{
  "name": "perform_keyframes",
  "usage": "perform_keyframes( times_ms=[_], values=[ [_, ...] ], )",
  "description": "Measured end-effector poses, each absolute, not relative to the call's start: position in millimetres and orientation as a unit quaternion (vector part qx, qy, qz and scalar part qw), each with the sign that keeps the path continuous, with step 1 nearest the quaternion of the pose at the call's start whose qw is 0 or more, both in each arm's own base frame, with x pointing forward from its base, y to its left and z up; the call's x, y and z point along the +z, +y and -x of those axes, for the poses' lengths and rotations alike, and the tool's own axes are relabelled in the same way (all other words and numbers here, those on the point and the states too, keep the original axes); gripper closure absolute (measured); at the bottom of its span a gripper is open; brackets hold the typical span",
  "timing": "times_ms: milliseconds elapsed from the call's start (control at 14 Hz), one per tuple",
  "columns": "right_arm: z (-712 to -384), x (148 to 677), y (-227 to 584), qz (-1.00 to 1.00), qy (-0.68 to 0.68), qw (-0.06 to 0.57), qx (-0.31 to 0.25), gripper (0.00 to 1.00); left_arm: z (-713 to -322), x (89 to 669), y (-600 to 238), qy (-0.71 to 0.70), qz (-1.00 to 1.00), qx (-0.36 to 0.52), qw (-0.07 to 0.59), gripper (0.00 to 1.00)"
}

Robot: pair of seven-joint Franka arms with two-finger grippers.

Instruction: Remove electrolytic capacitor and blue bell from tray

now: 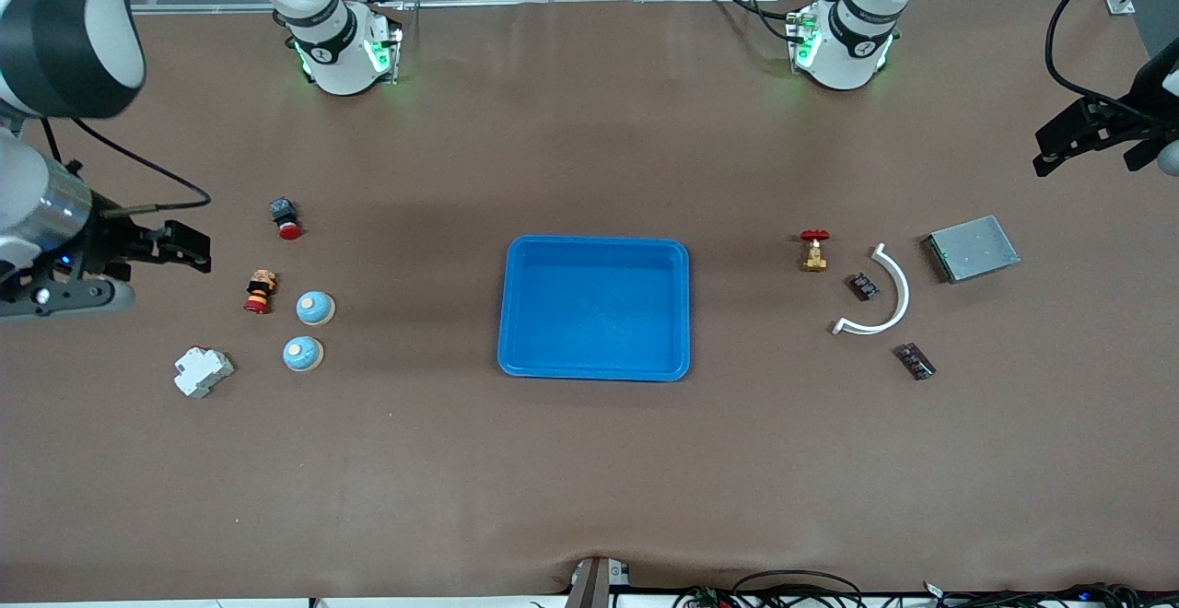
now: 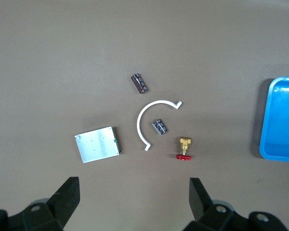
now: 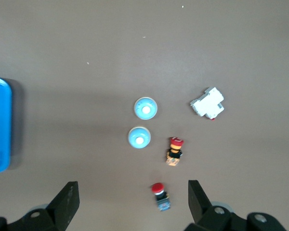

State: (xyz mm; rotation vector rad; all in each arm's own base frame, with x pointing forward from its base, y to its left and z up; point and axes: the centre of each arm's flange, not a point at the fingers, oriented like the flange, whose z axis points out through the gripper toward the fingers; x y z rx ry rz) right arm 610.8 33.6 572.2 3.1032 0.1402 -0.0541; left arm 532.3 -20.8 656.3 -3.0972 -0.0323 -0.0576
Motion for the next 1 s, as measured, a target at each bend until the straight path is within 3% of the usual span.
perform_keyframes(
  times_ms=[502,1003],
  values=[
    [-576,630,23,-1.0,0.007,0.018,0.004,0.0,-532,655,-29,-0.003,1.0,-0.015,0.02,0.0],
    [-567,665,-5,-0.999,-0.026,0.019,0.02,0.0,-536,649,-34,0.001,1.0,-0.011,0.02,0.0]
  ],
)
